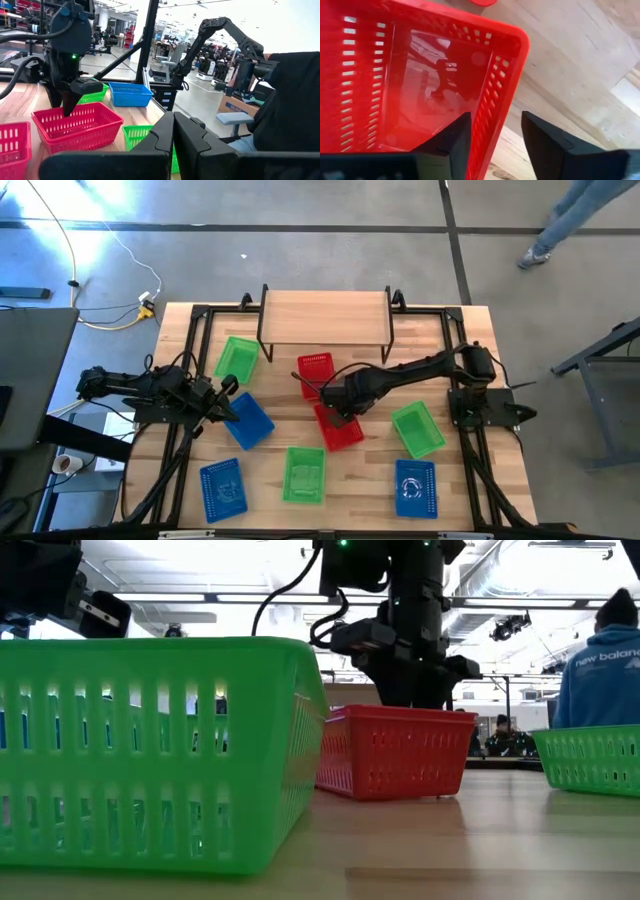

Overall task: Stack baskets on shelf by color
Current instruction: Put the stacked red baskets on the shelf

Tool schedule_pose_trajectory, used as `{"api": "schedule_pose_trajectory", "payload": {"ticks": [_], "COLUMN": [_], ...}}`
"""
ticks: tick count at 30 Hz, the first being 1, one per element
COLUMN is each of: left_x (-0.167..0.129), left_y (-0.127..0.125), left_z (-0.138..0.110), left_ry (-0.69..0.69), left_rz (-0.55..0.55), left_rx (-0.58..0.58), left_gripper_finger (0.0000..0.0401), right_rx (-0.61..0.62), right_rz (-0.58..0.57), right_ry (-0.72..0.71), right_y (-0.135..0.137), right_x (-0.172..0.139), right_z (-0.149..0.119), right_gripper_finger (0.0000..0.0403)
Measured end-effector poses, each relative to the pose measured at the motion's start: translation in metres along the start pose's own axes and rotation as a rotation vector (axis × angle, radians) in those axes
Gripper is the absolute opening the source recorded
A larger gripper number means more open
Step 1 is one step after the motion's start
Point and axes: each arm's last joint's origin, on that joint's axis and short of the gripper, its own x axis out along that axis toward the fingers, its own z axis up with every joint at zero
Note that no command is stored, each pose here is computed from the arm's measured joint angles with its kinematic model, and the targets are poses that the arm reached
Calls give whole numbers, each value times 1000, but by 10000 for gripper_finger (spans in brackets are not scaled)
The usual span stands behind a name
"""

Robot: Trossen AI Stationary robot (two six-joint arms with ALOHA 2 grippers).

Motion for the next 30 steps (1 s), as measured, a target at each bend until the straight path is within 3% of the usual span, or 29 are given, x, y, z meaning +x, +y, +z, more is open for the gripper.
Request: {"api": "schedule_pose_trajectory", "payload": {"ticks": [5, 19, 27, 30], "left_x": [0, 0, 0, 0], "left_y": [0, 0, 0, 0], "left_z": [0, 0, 0, 0], "left_ry": [0, 1, 0, 1], "left_rz": [0, 0, 0, 0], "left_rx": [0, 0, 0, 0], "left_gripper_finger": [1, 1, 1, 1], "right_rx": [8, -10, -18, -15], "right_rz": [-9, -36, -38, -46], "right_ry": [-16, 25, 27, 34], "right_y": [2, 5, 4, 4], "right_x": [0, 19, 19, 19], "right_z": [-3, -2, -2, -3], "right_gripper_finger": [126, 114, 13, 13]}}
